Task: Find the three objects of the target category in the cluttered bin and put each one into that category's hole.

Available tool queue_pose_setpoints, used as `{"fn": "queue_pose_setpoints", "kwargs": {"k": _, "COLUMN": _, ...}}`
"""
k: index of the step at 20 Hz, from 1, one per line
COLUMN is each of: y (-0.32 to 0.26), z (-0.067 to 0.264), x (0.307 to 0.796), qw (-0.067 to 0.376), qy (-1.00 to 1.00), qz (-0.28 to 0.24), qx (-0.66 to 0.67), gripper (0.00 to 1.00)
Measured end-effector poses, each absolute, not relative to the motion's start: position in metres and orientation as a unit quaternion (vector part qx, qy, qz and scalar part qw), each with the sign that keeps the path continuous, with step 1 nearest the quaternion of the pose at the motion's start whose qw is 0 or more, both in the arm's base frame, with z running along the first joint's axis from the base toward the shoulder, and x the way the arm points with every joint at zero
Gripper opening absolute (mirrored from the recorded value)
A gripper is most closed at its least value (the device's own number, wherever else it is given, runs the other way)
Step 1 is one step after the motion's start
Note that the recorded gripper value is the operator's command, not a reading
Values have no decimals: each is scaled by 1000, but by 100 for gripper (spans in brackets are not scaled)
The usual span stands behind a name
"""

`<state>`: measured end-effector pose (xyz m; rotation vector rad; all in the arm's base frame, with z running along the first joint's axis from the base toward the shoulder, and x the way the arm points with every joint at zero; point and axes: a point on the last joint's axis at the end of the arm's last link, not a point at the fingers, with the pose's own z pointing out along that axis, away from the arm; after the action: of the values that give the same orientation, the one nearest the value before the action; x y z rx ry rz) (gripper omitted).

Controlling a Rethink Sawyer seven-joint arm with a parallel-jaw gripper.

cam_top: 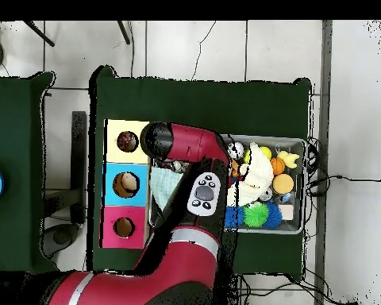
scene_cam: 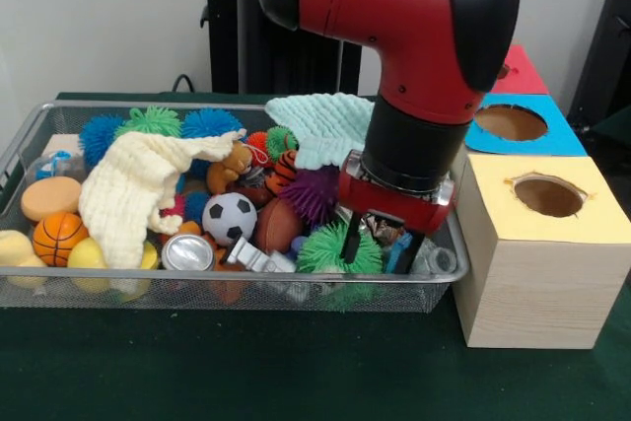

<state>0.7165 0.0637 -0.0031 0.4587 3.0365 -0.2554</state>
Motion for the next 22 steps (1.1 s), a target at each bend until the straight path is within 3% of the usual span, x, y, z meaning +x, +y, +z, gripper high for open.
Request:
{"fn": "queue_pose_setpoints", "kwargs": {"k": 7, "y": 34, "z": -7, "x": 715, "qw": 24, "qy": 982, "qz": -83, "qx": 170, "gripper": 100}}
{"fn": "queue_pose_setpoints", "kwargs": {"k": 16, "y": -97, "z": -7, "x": 701, "qw": 14, "qy": 969, "qz": -107, "qx": 220, "gripper": 100}}
{"fn": "queue_pose_setpoints", "kwargs": {"k": 22, "y": -134, "z": -7, "x": 692, "qw": 11, "qy": 967, "qz": -115, "qx": 228, "gripper": 100}}
